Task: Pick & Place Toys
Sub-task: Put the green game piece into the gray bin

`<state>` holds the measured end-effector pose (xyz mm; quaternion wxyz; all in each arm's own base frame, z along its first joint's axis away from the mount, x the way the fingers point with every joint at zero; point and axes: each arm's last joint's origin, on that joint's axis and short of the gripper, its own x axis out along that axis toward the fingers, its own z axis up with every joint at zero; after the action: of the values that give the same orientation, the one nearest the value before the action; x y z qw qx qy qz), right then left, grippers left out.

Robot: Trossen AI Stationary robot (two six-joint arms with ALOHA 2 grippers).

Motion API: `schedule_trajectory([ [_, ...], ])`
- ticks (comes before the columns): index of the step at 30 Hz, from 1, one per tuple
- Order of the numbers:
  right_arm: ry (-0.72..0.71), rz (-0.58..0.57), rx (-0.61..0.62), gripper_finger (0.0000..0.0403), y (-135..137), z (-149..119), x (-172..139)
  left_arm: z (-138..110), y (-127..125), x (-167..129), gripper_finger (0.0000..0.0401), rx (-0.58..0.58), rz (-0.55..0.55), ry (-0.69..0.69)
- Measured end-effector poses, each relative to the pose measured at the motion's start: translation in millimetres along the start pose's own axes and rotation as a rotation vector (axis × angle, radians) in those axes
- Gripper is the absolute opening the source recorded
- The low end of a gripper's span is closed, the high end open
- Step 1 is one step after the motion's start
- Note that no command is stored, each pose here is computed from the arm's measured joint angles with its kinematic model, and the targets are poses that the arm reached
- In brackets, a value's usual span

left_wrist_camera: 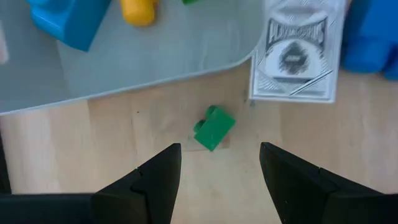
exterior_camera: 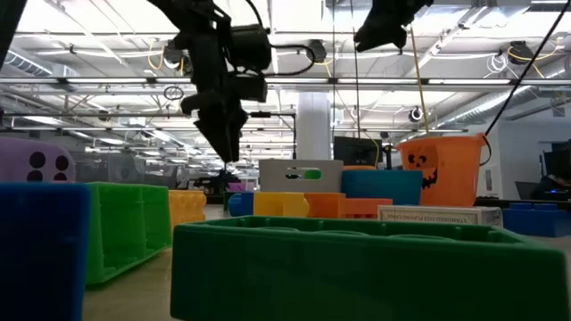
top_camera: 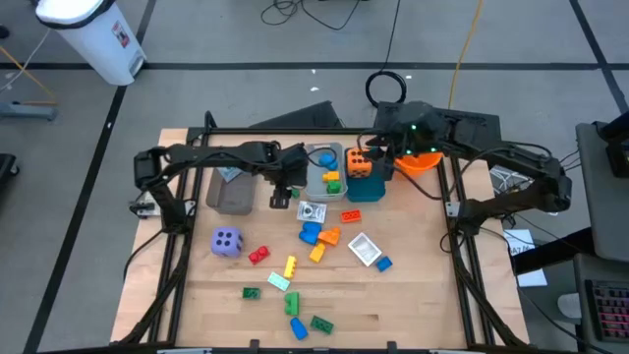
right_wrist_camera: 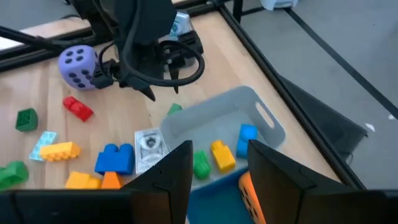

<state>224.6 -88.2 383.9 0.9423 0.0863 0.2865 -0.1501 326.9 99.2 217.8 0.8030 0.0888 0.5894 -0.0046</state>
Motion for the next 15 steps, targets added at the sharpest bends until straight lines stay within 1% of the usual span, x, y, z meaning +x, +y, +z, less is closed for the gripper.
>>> schedule_trajectory([
  [4,-0.016,-0.007,0.023,0.0144,-2.5,-12.3,-1.0,0.7,1.7,9.7,0.0227,0.047,0.014,0.023],
  [10,-0.058,0.000,0.131,0.0144,-4.2,-42.1,7.9,3.0,5.1,18.2,0.0227,0.076,0.015,0.009],
  [13,-0.050,0.000,0.168,0.0144,-5.0,-59.1,11.0,2.4,6.4,20.0,0.0227,0.088,0.005,0.009],
  [15,-0.053,0.000,0.189,0.0144,-5.2,-65.9,10.6,2.0,7.5,19.5,0.0227,0.095,-0.012,-0.002],
])
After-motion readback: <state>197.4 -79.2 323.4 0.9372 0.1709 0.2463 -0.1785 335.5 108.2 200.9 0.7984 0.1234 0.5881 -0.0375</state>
